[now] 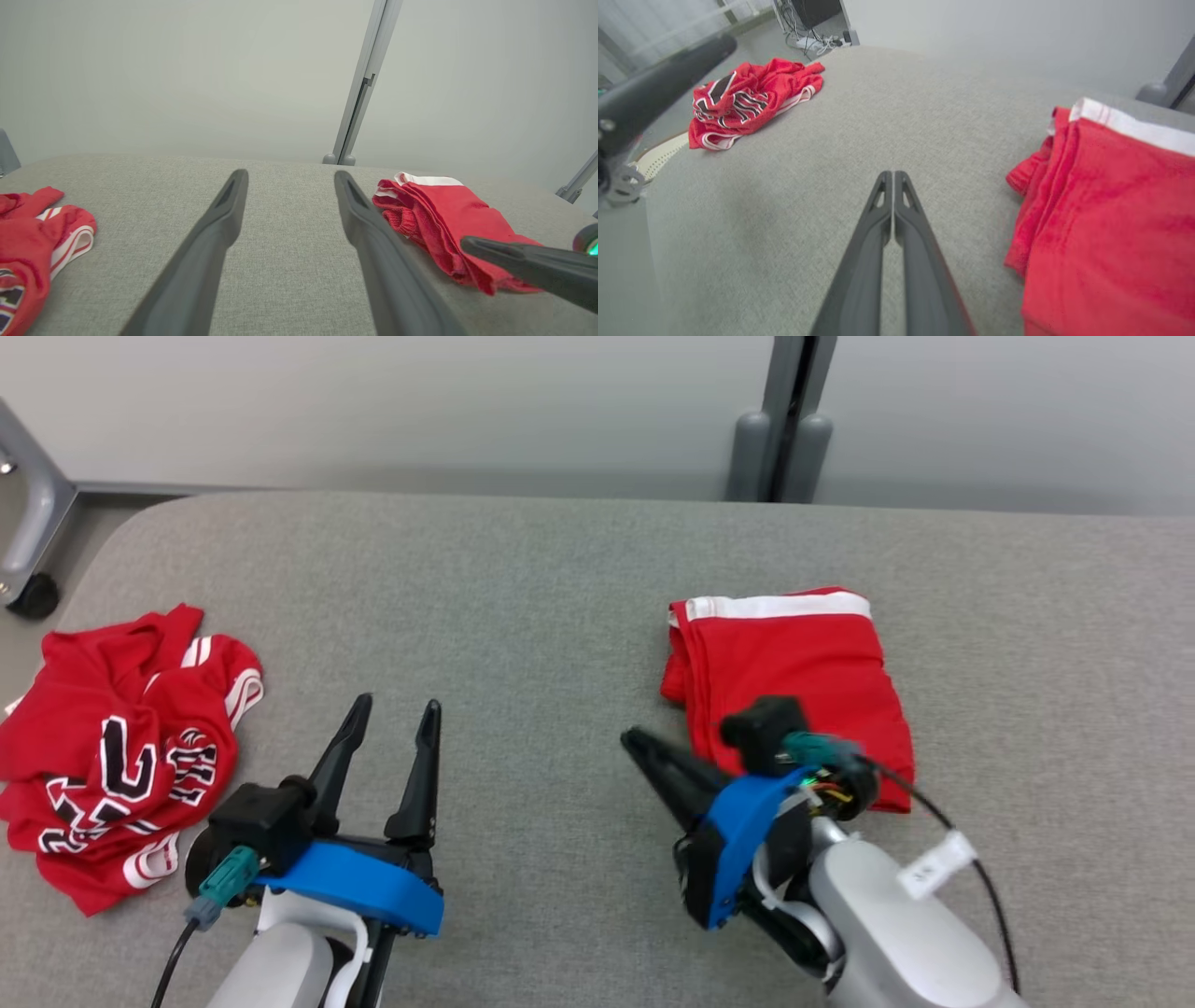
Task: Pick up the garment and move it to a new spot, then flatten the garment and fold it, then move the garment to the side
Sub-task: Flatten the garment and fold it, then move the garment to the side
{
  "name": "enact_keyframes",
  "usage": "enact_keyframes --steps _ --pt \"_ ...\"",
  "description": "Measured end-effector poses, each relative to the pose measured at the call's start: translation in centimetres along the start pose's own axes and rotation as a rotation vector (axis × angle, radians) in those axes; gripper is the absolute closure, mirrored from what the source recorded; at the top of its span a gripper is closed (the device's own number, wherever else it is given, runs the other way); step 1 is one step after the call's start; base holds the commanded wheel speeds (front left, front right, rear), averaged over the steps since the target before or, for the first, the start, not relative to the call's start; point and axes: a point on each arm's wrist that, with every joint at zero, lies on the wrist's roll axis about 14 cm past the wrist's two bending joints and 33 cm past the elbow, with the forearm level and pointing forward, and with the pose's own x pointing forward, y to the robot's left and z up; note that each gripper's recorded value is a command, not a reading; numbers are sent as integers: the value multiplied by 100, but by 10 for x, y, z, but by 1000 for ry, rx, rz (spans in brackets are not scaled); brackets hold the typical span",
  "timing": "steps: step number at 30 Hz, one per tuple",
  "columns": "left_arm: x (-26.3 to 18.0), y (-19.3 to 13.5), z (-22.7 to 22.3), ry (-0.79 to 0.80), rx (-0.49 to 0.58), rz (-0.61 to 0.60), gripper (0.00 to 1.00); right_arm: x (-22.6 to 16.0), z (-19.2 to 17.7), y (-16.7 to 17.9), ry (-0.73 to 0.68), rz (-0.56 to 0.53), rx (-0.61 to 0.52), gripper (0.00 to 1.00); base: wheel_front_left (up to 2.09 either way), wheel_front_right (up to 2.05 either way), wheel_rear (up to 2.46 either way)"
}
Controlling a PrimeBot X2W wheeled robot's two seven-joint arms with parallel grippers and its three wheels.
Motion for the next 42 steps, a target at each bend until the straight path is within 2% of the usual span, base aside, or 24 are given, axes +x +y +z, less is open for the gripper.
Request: enact_keyframes --steps 1,2,4,5,6,10,16,20,29,42 --pt "0 0 0 0 0 0 0 0 0 0 0 0 0 0 0 0 0" --pt "-3 2 2 -6 1 10 0 -12 20 -13 -108 -52 32 0 0 0 0" --pt "-4 1 2 -7 0 11 0 -20 27 -23 -149 -87 36 0 0 0 0" --pt "-6 1 2 -9 -1 14 0 -39 39 -46 -226 -174 29 0 0 0 0" --pt "-6 1 2 -9 -1 14 0 -39 39 -46 -226 -174 29 0 0 0 0" --pt "-9 2 5 -20 2 25 0 -84 48 -84 -309 -338 6 0 0 0 0" --pt "-15 3 5 -18 10 32 0 -147 41 -124 -344 -551 -15 0 0 0 0" --pt "-21 5 2 -10 15 40 0 -174 30 -137 -329 -638 -12 0 0 0 0" --pt "-27 9 -6 15 9 55 0 -193 12 -141 -281 -692 3 0 0 0 0" --pt "-23 12 -9 36 21 52 0 -187 2 -141 -245 -679 47 0 0 0 0"
